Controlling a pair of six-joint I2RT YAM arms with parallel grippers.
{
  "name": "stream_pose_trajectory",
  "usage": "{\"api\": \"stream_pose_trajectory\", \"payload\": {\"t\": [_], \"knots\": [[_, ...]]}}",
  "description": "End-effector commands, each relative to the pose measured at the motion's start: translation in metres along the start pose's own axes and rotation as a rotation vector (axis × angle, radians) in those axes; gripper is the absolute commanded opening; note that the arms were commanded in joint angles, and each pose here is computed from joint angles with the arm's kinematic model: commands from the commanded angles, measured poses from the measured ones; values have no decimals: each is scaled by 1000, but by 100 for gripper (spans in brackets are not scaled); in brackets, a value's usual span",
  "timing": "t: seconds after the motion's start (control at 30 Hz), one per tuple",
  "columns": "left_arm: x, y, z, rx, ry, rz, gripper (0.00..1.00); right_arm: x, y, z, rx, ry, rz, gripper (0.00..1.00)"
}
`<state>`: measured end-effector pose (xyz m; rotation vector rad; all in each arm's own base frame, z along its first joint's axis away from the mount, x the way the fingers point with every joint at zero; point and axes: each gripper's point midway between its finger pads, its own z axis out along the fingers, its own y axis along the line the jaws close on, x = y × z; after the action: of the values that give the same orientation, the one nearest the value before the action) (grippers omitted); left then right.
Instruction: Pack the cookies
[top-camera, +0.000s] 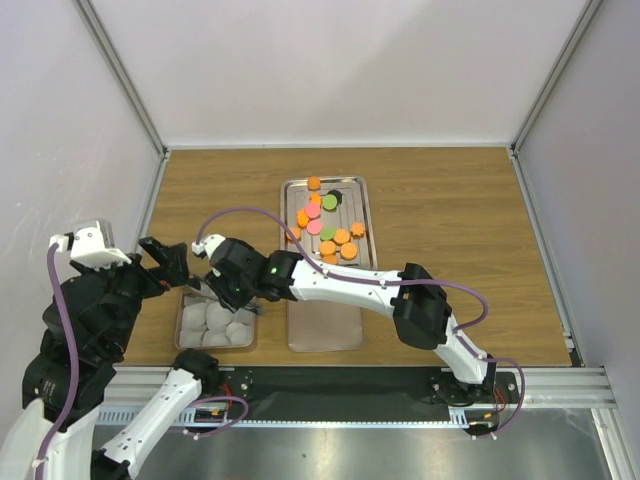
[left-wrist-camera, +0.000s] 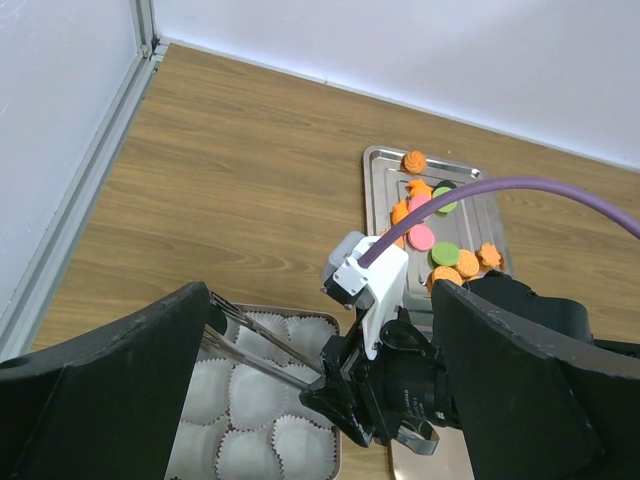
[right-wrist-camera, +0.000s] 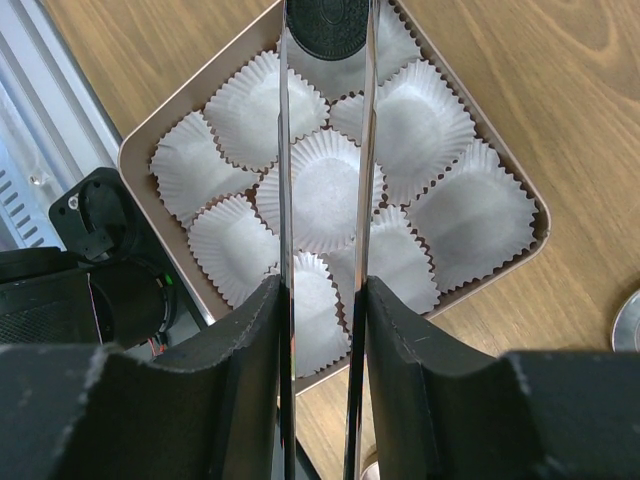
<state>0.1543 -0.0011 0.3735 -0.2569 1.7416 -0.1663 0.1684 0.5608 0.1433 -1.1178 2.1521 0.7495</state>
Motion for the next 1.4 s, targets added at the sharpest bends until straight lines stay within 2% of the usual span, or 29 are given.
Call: {"api": "stream_pose_trajectory", "payload": {"t": [0.0, 0.23, 0.37, 0.57, 0.9, 1.17, 1.23, 1.27, 1.37], "knots": [[2, 0, 0, 2, -5, -12, 100, -21, 4, -4, 3, -60, -14, 28], [4, -2, 0, 15, 0, -18, 100, -23, 5, -5, 16, -74, -20, 35], [5, -2, 0, 16, 2, -19, 100, -25, 4, -5, 24, -81, -18, 44], [7, -1, 0, 17, 4, -19, 100, -24, 5, -4, 24, -83, -20, 51], [8, -3, 1, 26, 1, -16, 100, -35, 4, -16, 42, -109, -25, 54], [8, -11, 6, 60, -5, -17, 100, -63, -3, -73, 64, -196, -6, 53], [9, -13, 8, 69, -5, -16, 100, -57, -18, -79, 93, -187, 12, 52], [10, -15, 10, 78, -3, -15, 100, -65, -20, -97, 90, -219, 29, 52], [12, -20, 15, 92, 2, -14, 100, -53, -49, -118, 132, -213, 79, 52]]}}
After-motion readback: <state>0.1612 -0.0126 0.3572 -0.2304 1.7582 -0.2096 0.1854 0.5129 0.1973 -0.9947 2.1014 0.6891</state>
